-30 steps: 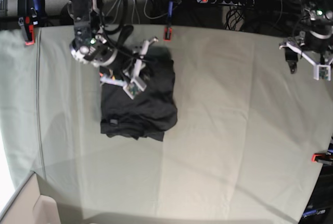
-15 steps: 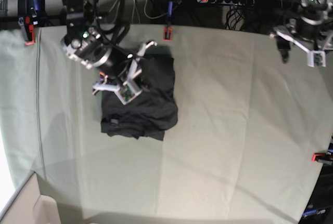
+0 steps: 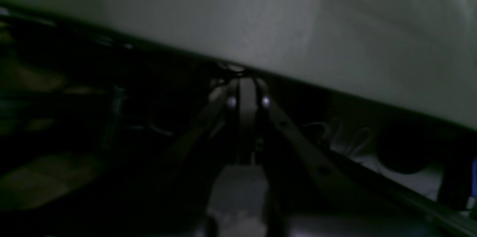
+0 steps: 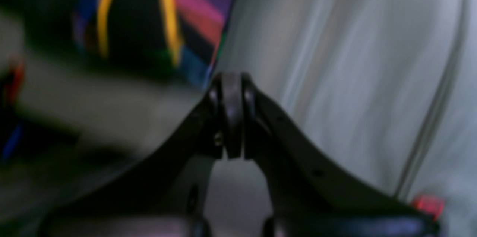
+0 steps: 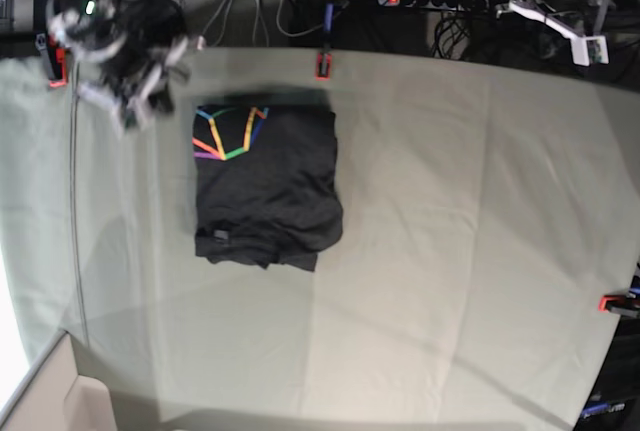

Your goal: Layout the t-shirt on the table in an organized manner, then fold the t-shirt properly

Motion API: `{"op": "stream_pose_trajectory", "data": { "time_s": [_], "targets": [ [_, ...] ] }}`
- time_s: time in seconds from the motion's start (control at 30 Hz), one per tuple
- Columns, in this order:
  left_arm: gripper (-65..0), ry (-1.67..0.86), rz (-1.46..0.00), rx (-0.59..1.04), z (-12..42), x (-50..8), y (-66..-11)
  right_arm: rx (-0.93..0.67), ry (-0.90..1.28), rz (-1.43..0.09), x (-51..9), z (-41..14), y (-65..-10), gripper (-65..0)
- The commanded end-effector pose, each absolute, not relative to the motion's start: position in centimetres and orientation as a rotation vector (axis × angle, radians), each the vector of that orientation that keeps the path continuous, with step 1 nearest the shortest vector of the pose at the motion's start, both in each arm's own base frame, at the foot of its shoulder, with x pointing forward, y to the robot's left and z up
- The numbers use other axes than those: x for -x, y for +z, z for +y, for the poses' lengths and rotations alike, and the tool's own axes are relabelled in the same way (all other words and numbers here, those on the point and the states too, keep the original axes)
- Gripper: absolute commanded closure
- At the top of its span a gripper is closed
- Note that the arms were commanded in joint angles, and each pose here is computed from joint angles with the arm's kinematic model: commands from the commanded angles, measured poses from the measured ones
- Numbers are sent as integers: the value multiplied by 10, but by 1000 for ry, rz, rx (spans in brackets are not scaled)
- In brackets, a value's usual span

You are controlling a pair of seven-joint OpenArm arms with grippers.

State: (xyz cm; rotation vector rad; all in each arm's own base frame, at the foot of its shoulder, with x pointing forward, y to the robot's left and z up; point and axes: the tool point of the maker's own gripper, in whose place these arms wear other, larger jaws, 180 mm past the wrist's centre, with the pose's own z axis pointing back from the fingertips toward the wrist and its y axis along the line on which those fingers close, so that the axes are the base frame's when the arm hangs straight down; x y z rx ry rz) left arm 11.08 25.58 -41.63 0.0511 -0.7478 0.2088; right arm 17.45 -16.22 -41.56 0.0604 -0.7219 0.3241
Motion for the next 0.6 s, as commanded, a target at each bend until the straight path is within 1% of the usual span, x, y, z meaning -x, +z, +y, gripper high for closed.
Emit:
{"op": "stream_pose_trajectory", "data": {
  "time_s": [0.0,0.13,0.2,0.33,0.47,0.57],
  "targets": [
    [0,217,-740,-51,260,-106,-420,-80,317,-779,-176,-156,-403,0],
    [0,250,-641,-21,260,-82,-453,-100,295,-693,-137,-152,-416,0],
    [0,234,-588,19,250,-75,-471,-113,284,-648,-122,-153,-427,0],
    [0,201,-450,88,235,-47,-509,-144,256,-551,-93,-152,-452,0],
    [0,242,-341,139,227,-31,-548,-186,224,-449,-69,-152,-485,0],
    [0,321,-340,168,219,-19,-574,-228,186,-412,-55,-149,-508,0]
  ]
}}
